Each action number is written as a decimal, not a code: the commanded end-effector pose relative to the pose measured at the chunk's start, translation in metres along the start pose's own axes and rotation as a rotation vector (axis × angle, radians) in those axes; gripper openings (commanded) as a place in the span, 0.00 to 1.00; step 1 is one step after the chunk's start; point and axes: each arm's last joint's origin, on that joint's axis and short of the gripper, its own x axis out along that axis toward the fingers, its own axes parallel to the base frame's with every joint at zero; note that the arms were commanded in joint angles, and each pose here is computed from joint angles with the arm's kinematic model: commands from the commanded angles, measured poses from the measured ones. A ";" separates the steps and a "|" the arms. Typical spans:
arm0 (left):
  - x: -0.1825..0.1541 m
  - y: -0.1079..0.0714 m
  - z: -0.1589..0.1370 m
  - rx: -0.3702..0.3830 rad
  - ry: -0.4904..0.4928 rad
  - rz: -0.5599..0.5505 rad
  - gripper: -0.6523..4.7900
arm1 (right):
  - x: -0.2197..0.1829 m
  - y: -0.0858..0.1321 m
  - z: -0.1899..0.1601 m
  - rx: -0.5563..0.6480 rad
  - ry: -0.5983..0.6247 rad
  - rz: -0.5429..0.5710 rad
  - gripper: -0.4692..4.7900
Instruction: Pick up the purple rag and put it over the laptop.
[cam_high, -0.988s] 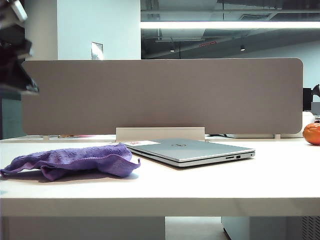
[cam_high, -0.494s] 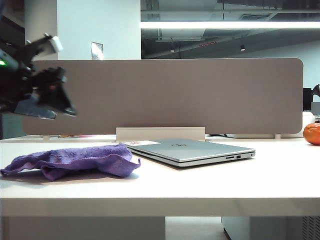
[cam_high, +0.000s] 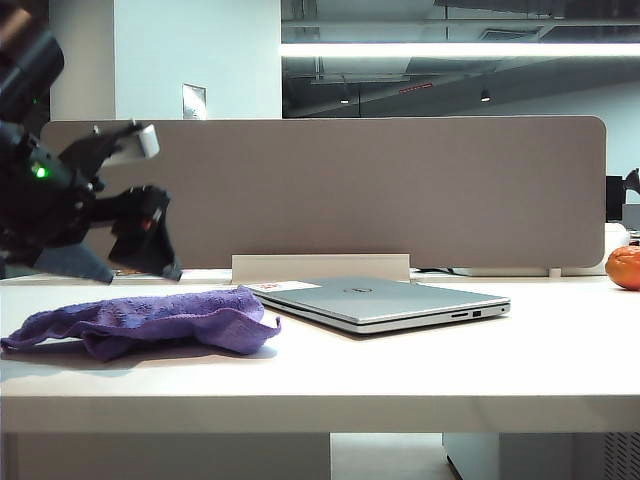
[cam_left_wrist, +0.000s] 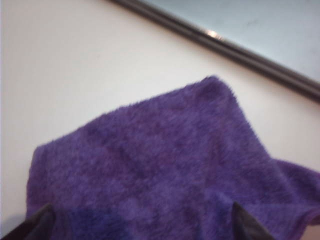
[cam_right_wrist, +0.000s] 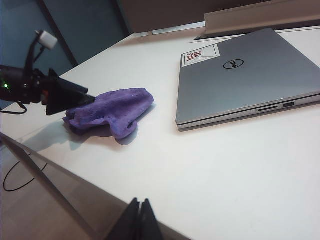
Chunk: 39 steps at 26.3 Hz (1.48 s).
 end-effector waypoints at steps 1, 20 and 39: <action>0.003 0.001 -0.005 -0.005 0.050 0.009 0.98 | 0.000 0.000 0.000 -0.004 -0.006 -0.001 0.13; 0.013 0.001 -0.021 -0.018 0.154 0.014 0.28 | 0.000 0.000 0.000 -0.004 -0.006 -0.001 0.13; 0.009 -0.001 0.050 -0.049 -0.196 -0.078 0.11 | 0.000 0.000 0.000 -0.003 -0.005 -0.002 0.13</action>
